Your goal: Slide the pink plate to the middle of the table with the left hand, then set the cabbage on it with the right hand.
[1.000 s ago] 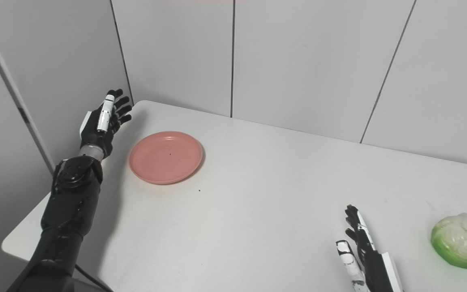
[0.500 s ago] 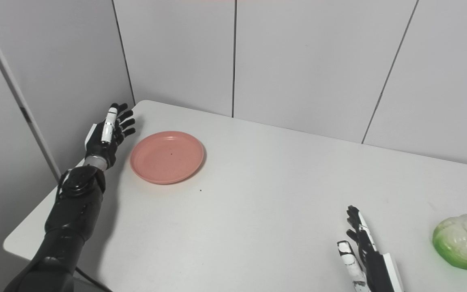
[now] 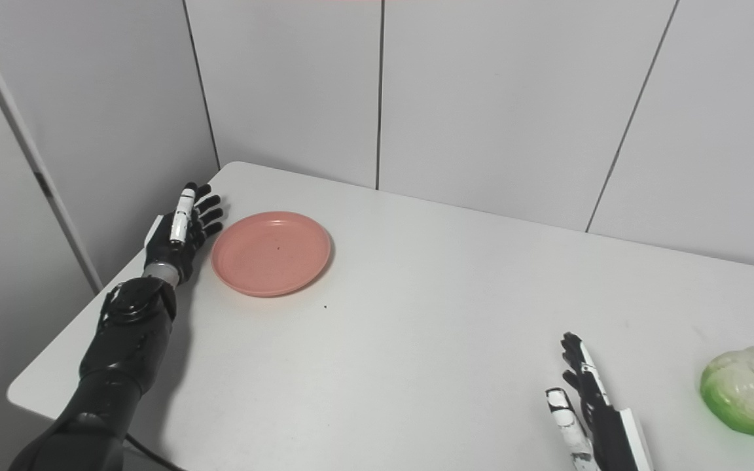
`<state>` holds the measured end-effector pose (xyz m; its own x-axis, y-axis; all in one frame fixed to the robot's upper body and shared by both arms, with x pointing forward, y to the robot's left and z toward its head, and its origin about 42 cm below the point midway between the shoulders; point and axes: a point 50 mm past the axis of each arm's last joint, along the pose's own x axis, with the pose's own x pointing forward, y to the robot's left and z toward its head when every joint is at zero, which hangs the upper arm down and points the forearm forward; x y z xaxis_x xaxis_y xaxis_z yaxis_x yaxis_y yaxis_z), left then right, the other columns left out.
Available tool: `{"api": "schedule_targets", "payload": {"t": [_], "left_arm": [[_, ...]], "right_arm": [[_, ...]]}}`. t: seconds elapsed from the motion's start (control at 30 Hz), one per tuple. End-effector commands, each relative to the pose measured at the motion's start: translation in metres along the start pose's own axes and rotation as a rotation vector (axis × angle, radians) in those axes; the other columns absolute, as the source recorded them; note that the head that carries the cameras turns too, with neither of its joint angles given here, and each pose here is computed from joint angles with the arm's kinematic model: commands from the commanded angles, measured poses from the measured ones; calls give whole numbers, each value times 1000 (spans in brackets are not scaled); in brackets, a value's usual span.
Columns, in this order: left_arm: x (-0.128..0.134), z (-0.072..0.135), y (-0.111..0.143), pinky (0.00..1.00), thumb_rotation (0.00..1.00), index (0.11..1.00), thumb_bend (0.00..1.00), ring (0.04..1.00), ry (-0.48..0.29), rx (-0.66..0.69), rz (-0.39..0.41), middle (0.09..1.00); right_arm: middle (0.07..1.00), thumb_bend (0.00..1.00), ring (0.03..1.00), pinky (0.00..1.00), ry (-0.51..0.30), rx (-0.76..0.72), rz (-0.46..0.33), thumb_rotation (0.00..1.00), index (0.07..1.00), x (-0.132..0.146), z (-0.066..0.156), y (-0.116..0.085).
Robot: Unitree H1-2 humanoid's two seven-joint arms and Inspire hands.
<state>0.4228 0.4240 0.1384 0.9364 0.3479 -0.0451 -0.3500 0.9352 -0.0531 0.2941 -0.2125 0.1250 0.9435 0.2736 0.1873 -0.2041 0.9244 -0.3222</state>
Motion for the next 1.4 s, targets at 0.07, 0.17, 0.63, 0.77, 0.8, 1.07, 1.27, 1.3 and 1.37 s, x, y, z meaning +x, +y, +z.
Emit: {"api": "schedule_targets", "payload": {"t": [0.07,0.17,0.63,0.77,0.8,1.07,1.27,1.3,1.37], "left_arm": [[8,15,-14,857,995,877,449,883,-61,29,-62,895],[6,9,-23,846,975,856,423,867,-53,16,-66,871],[-4,-8,-48,880,1000,895,403,896,-9,-15,-125,907],[-7,-9,-54,893,1000,897,396,899,-2,-40,-137,907],[-9,-9,-57,899,1000,899,396,902,1,-48,-148,910],[-20,-18,-80,888,1000,890,429,893,33,-2,-220,900],[-26,-24,-101,894,1000,889,425,897,57,5,-277,902],[-28,-24,-104,891,1000,889,423,895,60,6,-287,901],[-31,-26,-110,886,1000,889,421,890,68,14,-310,899]], "right_arm": [[948,373,944,908,35,-22,-13,1000,949,-7,-12,-6],[947,367,942,898,33,-27,-12,1000,948,-7,-11,-6],[948,382,941,891,40,-29,-10,1000,953,-6,-6,-4],[948,374,940,885,43,-23,-10,1000,950,-6,-5,-2],[949,374,940,884,38,-25,-9,1000,950,-6,-5,-2],[948,383,943,891,35,-32,-16,1000,949,-5,-7,-1],[943,366,938,882,32,-29,-19,1000,946,-4,-7,1],[944,361,939,883,35,-29,-18,1000,945,-4,-7,2],[943,351,938,883,36,-33,-16,1000,944,-4,-7,4]]}}
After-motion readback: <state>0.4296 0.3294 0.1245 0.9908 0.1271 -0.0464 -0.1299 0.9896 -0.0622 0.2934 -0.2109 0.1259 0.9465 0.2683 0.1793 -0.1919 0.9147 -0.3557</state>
